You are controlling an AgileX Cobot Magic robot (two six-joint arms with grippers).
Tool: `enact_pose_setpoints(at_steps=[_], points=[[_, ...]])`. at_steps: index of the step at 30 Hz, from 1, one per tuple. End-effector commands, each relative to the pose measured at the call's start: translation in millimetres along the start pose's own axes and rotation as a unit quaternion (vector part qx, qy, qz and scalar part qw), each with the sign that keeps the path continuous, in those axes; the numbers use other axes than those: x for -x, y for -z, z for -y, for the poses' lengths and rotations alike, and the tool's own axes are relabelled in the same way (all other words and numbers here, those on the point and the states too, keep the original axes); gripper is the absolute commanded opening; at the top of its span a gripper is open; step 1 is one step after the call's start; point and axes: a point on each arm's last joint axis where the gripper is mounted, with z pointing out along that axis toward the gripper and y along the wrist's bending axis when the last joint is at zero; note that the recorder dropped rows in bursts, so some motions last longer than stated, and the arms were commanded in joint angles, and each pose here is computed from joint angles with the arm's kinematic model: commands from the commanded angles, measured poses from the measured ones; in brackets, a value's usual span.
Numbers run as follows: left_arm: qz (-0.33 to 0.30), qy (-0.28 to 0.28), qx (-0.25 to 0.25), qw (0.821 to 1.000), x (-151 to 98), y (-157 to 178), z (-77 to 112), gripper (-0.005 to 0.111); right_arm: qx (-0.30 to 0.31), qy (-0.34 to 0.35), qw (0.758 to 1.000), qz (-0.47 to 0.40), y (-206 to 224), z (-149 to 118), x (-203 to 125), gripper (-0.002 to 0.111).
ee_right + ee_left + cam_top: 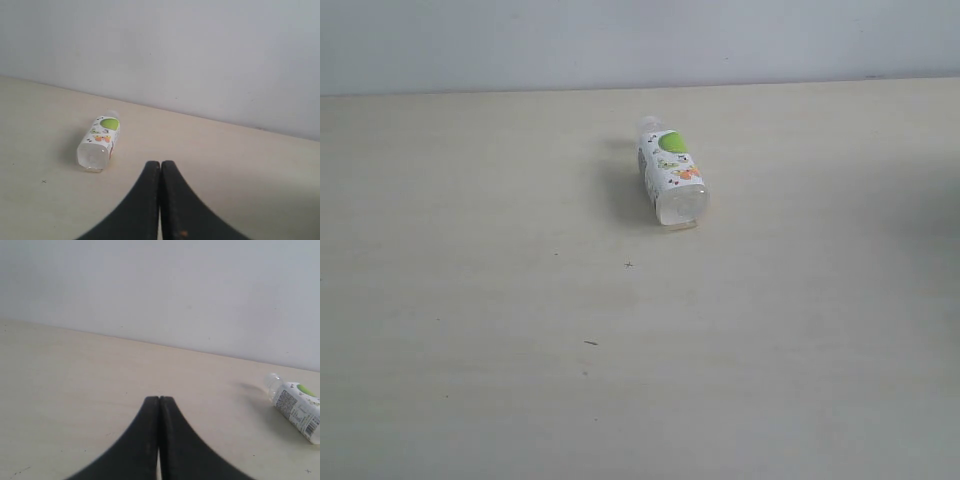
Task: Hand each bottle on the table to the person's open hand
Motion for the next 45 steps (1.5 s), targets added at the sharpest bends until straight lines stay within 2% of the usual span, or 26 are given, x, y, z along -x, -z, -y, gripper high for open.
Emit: enact_pose_setpoints(at_steps=[1, 28, 32, 39, 45], points=[[0.003, 0.003, 0.000, 1.000, -0.7, 0.3, -0.1, 0.000, -0.006, 0.006, 1.000, 0.007, 0.2, 0.9, 0.4, 0.001], [0.003, 0.003, 0.000, 1.000, -0.7, 0.3, -0.1, 0.000, -0.028, 0.043, 0.999, 0.010, -1.1, 4.6, -0.9, 0.001], [0.003, 0.003, 0.000, 1.000, -0.7, 0.3, -0.1, 0.000, -0.052, 0.079, 0.995, 0.022, 8.9, 9.5, 14.6, 0.001], [0.003, 0.003, 0.000, 1.000, -0.7, 0.3, -0.1, 0.000, -0.060, 0.080, 0.995, 0.032, 25.5, 11.6, 35.1, 0.001], [0.003, 0.003, 0.000, 1.000, -0.7, 0.3, -0.1, 0.000, -0.060, 0.075, 0.995, 0.021, 27.1, 11.8, 34.8, 0.001]])
